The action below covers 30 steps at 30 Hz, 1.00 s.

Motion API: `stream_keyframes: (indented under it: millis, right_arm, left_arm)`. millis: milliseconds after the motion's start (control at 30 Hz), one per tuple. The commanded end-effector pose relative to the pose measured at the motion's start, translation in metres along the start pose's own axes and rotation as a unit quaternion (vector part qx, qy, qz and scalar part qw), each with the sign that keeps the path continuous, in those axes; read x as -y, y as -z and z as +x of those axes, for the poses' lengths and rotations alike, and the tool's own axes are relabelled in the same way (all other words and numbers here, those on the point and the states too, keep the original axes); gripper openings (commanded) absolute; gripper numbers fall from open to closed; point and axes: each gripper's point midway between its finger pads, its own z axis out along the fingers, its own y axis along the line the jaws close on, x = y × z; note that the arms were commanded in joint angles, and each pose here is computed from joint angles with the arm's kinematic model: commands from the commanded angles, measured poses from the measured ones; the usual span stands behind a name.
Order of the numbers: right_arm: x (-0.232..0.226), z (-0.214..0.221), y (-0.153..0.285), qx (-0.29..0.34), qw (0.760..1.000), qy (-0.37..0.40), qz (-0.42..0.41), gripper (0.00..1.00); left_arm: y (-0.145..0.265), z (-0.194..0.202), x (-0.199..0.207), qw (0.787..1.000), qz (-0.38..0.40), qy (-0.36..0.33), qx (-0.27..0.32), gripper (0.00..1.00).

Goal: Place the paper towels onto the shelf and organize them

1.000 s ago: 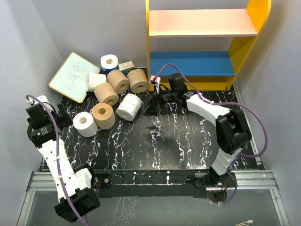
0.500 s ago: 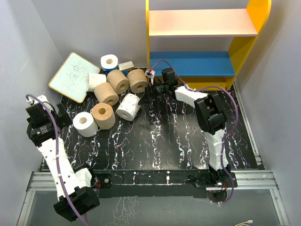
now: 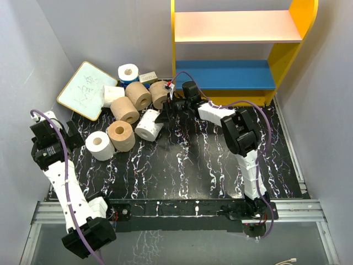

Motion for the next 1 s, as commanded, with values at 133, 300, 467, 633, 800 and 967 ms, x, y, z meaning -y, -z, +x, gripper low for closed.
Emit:
stream_keyframes:
  millis: [133, 300, 467, 633, 800, 967]
  right_arm:
    - [0.007, -0.016, -0.016, 0.021, 0.999, 0.031, -0.008, 0.67]
    - [0.001, 0.001, -0.023, 0.004, 0.999, 0.029, -0.016, 0.47]
    - [-0.002, 0.015, -0.023, -0.008, 0.999, 0.027, -0.02, 0.25]
    - [-0.006, 0.0, -0.009, -0.014, 0.998, 0.059, 0.021, 0.0]
    - [-0.035, -0.051, 0.038, -0.032, 0.975, 0.187, 0.115, 0.0]
    - [-0.073, -0.088, 0.097, -0.046, 0.927, 0.313, 0.202, 0.0]
  left_arm:
    - [-0.002, 0.004, 0.001, 1.0, 0.005, 0.0, -0.009, 0.98]
    - [-0.004, 0.005, 0.001, 1.0, 0.006, -0.001, -0.013, 0.98]
    - [-0.005, 0.006, 0.001, 1.0, 0.007, -0.001, -0.015, 0.98]
    - [-0.004, 0.005, 0.001, 1.0, 0.007, -0.001, -0.012, 0.98]
    - [-0.002, 0.004, 0.001, 1.0, 0.006, -0.001, -0.008, 0.98]
    - [-0.002, 0.004, 0.001, 1.0, 0.007, -0.001, -0.008, 0.98]
